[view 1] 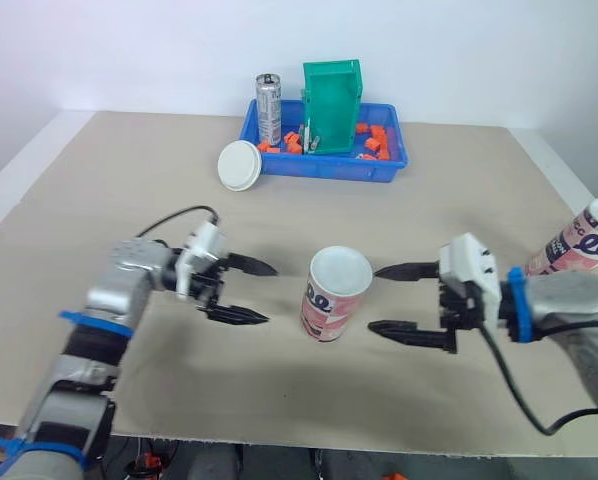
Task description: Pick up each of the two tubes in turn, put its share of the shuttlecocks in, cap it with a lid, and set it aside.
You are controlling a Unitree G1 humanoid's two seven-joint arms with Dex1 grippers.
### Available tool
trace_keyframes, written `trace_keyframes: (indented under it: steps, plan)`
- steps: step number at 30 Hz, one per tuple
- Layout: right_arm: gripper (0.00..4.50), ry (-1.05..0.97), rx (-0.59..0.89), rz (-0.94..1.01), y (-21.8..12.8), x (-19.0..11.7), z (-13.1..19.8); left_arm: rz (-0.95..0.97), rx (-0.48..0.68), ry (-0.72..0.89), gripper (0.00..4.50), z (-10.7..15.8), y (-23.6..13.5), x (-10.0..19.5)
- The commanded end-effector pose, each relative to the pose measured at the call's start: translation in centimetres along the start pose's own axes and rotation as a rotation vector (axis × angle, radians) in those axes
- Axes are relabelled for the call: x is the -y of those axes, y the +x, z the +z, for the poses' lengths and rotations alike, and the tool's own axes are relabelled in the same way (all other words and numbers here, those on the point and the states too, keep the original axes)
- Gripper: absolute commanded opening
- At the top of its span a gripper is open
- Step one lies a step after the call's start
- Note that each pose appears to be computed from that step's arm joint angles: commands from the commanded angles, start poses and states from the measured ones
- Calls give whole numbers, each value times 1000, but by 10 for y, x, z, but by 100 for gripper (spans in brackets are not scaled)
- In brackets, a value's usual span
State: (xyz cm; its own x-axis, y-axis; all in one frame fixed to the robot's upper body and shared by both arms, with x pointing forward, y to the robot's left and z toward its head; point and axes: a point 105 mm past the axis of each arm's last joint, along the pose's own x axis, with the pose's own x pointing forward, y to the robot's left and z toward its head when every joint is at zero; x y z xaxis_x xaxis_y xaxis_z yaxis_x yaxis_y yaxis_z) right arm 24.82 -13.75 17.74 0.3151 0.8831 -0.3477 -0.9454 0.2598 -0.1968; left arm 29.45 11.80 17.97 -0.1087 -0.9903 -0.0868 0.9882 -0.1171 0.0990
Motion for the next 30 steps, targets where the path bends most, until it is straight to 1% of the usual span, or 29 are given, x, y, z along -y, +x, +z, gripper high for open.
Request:
trace_keyframes:
  steps: [1,5,9,13,17,23,24,25,26,30]
  plan:
    - [450,-72,32,-35,8,4,9,-23,73,39,443,30,-3,15]
    - [450,-45,75,-18,23,3,6,28,102,15,443,37,-13,29]
    - [450,-31,115,17,35,-1,7,96,101,-5,443,39,-21,40]
    - [450,-32,133,34,45,0,7,145,101,-17,443,38,-25,42]
    - [450,-30,152,19,56,10,4,149,105,-24,443,37,-21,45]
    - [450,-23,165,17,58,12,0,147,107,-28,443,35,-19,45]
    - [394,-21,166,14,58,12,0,146,107,-28,450,35,-19,45]
    - [366,-15,173,2,56,14,1,141,108,-24,450,35,-17,44]
    - [327,-12,178,-7,54,15,2,137,108,-19,450,35,-15,42]
    - [327,-5,203,-39,44,18,10,131,138,-3,450,38,-5,30]
